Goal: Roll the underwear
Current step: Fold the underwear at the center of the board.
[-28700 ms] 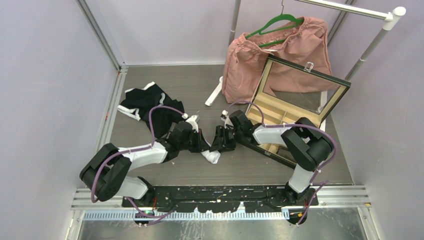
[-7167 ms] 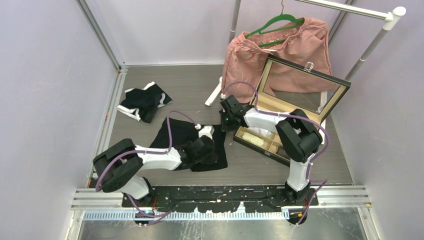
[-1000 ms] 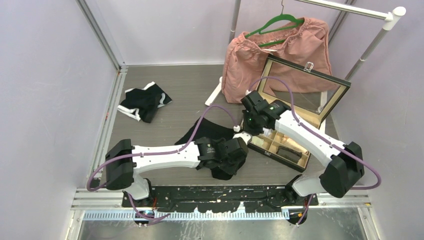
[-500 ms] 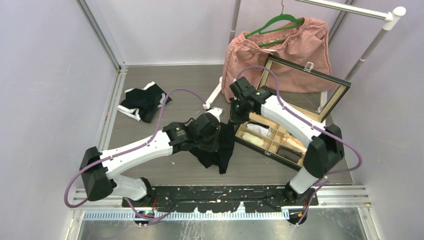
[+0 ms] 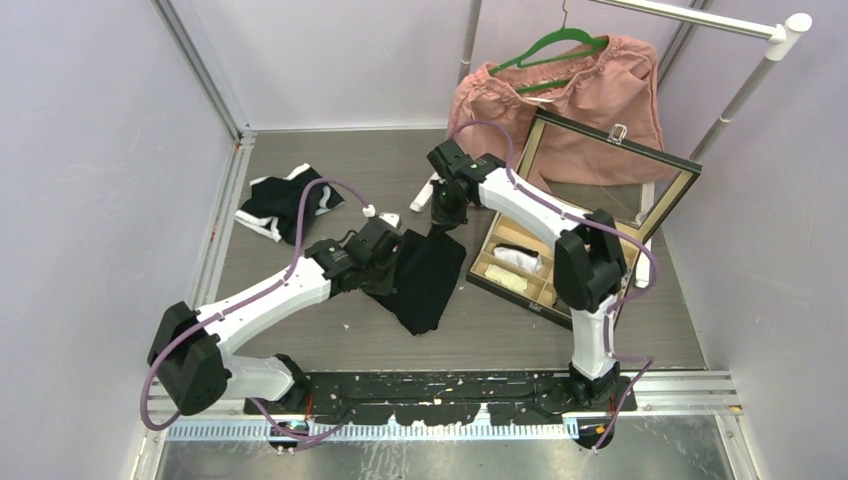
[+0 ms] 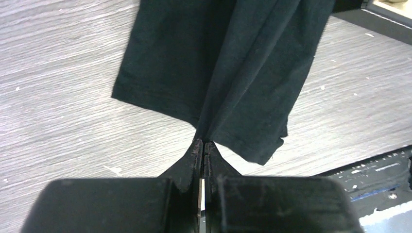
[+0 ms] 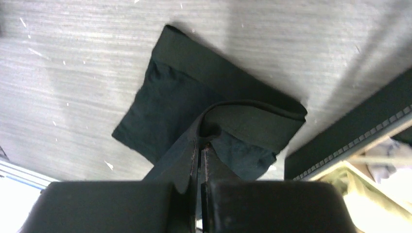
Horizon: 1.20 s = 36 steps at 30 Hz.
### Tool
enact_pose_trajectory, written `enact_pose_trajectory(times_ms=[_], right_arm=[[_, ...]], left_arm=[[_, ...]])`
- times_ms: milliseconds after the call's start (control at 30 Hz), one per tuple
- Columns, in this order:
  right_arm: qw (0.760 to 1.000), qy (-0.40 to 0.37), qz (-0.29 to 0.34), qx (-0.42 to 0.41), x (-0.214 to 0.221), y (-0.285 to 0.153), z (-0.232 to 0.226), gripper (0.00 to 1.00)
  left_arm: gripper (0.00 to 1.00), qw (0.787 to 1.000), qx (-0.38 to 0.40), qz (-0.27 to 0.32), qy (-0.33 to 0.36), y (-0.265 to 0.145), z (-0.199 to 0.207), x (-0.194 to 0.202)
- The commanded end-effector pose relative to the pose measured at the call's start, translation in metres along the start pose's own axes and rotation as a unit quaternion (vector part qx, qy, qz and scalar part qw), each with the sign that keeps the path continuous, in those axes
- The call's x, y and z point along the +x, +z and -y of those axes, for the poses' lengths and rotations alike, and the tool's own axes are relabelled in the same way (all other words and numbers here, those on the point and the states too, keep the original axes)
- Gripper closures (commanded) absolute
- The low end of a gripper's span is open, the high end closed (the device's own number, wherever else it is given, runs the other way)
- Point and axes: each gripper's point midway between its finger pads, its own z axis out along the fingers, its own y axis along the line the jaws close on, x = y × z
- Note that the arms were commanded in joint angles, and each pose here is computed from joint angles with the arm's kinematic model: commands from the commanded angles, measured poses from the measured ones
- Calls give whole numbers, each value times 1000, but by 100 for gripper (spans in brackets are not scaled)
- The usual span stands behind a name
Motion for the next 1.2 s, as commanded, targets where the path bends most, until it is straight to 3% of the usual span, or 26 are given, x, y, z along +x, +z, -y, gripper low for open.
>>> enact_pose_trajectory(times_ms=[0, 433, 1000, 1167], right_arm=[[999, 13, 30, -6, -30, 13, -13, 99], [1000, 17, 10, 15, -43, 63, -13, 99], [999, 28, 5, -18, -55, 89, -27, 84], [996, 36, 1, -78, -61, 85, -47, 74]], left_arm=[[99, 1000, -17, 17, -16, 0, -21, -7], [99, 997, -51, 3, -54, 22, -51, -1], [99, 992, -87, -11, -88, 50, -74, 16], [99, 990, -96, -16, -101, 55, -81, 19]])
